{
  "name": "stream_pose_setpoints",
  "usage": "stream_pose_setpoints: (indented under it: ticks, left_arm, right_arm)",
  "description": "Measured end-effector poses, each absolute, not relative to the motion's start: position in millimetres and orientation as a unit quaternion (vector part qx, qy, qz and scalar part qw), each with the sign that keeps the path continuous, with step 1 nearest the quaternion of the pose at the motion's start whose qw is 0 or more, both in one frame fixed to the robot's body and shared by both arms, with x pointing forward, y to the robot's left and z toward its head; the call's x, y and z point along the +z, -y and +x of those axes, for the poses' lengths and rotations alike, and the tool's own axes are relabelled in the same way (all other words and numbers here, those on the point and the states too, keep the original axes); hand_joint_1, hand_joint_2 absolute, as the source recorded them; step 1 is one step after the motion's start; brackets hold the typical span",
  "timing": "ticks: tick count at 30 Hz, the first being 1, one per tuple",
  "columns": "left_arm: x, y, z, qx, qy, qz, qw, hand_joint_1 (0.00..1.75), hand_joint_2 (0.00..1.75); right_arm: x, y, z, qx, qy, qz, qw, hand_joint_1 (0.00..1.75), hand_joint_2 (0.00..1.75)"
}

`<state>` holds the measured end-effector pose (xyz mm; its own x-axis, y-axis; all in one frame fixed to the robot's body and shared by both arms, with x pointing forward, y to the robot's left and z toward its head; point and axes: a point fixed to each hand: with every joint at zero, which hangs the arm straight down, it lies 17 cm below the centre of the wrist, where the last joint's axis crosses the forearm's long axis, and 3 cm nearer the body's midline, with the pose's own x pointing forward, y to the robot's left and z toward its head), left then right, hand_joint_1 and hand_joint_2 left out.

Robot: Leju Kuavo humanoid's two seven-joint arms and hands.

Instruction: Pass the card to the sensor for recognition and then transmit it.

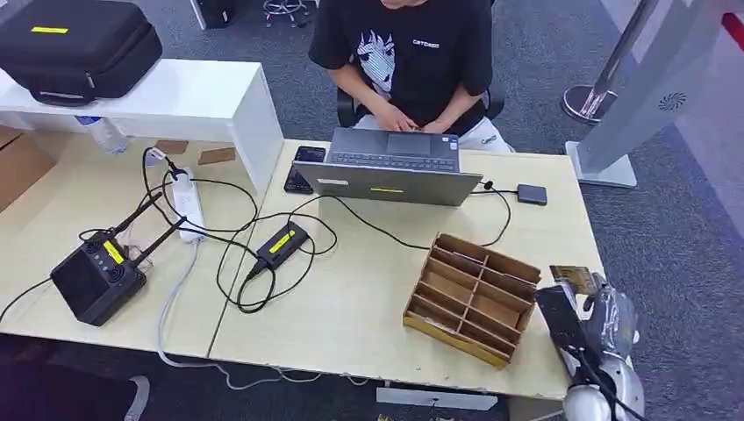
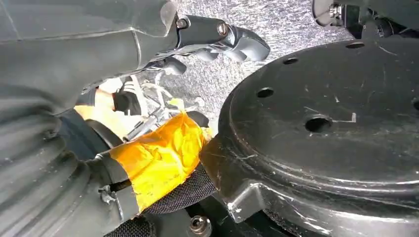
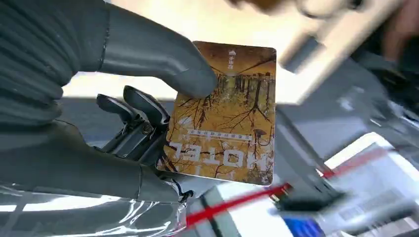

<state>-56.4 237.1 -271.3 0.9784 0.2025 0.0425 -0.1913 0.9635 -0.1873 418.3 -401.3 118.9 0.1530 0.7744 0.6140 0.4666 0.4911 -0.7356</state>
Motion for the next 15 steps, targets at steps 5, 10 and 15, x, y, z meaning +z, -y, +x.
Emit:
stream_pose_setpoints:
  ticks: [5, 10, 15]
  left_arm:
    - [-271, -238, -56, 0.092, 0.031, -0.093, 0.991, 0.00, 1.75]
    - [-271, -240, -55, 0.078, 0.031, -0.095, 0.992, 0.00, 1.75]
    - [-270, -246, -48, 0.037, 0.035, -0.110, 0.993, 0.00, 1.75]
  right_arm:
    - [190, 338, 429, 0.140, 0.713, -0.474, 0.497, 1.75, 1.75]
    - [227, 278, 441, 0.153, 0.763, -0.432, 0.457, 1.75, 1.75]
    - [258, 189, 495, 0.218, 0.792, -0.345, 0.455, 1.75, 1.75]
